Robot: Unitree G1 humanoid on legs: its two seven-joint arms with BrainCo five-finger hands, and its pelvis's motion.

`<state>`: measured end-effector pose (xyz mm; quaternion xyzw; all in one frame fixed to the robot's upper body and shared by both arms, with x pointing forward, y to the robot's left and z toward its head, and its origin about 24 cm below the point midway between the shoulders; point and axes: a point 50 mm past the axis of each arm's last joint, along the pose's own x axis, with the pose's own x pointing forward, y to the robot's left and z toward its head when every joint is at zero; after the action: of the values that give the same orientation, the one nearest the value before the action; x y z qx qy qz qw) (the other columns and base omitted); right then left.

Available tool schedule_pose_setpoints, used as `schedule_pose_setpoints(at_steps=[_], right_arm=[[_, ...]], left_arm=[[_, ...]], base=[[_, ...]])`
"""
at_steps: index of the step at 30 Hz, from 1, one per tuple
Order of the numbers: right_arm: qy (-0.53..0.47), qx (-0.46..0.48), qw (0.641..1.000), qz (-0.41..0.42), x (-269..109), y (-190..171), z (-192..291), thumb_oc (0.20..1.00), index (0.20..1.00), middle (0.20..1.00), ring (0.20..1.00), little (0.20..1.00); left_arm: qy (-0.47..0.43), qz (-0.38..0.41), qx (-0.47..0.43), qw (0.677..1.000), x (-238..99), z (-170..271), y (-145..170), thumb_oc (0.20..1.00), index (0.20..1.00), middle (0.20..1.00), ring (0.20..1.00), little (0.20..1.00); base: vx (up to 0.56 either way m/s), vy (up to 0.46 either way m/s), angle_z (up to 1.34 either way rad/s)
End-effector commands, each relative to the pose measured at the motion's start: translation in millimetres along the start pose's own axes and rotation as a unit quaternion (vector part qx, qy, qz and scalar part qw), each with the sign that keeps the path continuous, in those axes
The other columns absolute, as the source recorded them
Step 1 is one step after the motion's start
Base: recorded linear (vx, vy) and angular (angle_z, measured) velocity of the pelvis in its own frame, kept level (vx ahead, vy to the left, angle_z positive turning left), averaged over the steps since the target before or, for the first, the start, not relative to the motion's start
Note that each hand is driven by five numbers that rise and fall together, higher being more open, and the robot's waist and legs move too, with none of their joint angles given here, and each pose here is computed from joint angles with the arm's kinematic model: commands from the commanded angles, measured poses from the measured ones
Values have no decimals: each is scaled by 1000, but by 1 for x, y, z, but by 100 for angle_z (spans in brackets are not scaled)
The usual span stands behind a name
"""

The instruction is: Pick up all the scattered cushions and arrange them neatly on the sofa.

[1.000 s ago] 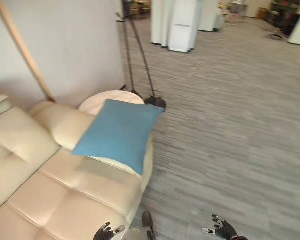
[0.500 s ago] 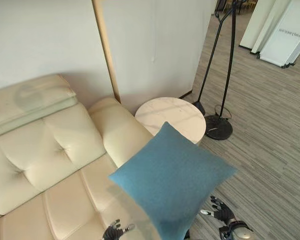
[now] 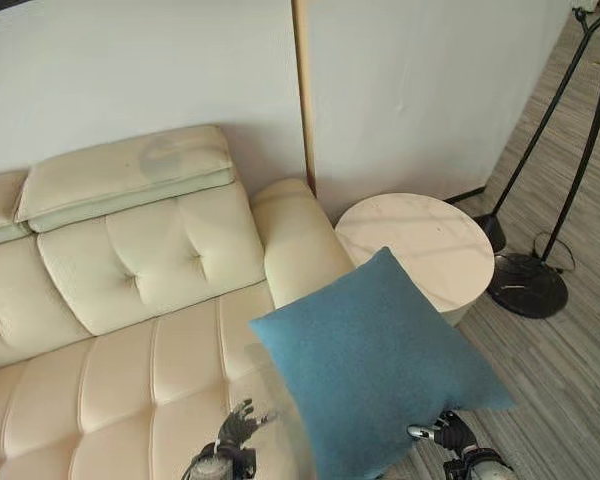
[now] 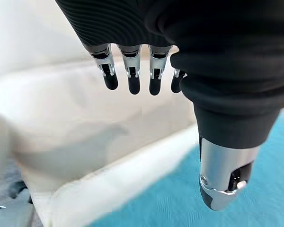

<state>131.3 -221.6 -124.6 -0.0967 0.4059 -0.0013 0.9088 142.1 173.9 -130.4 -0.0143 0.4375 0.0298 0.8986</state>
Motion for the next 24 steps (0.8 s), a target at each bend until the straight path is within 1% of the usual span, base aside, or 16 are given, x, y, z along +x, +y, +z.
schedule_pose_setpoints(at_steps=[1,4,9,14,18,20,21,24], right_arm=[[-38,16,999,4,0,7,11,1000,1000,1000,1000,1000],[-25,18,999,9,-2,11,2,1000,1000,1000,1000,1000],[-23,23,999,7,-3,10,0,1000,1000,1000,1000,1000],[-20,29,999,2,-3,10,-3,1000,1000,1000,1000,1000],[-17,30,999,9,-3,15,-4,1000,1000,1000,1000,1000],[-20,30,999,12,-2,17,-2,1000,1000,1000,1000,1000],[-22,30,999,13,-1,19,0,1000,1000,1000,1000,1000],[-22,36,999,14,-1,21,0,1000,1000,1000,1000,1000]], left_arm=[[21,-2,3,1000,-8,-22,1,1000,1000,1000,1000,1000],[28,-2,-4,1000,-8,-26,1,1000,1000,1000,1000,1000],[30,-1,-11,999,-5,-24,0,1000,1000,1000,1000,1000],[48,-7,-15,999,-7,-33,-5,1000,1000,1000,1000,1000],[50,2,-30,998,-6,-35,1,1000,1000,1000,1000,1000],[50,10,-50,997,-6,-35,4,1000,1000,1000,1000,1000],[57,19,-77,995,-6,-39,6,1000,1000,1000,1000,1000],[61,22,-95,993,-5,-39,6,1000,1000,1000,1000,1000]], base=[[21,-3,16],[23,14,14],[-49,48,16],[-47,130,20],[-45,150,1],[-61,126,-3],[-70,103,-7],[-91,62,-15]])
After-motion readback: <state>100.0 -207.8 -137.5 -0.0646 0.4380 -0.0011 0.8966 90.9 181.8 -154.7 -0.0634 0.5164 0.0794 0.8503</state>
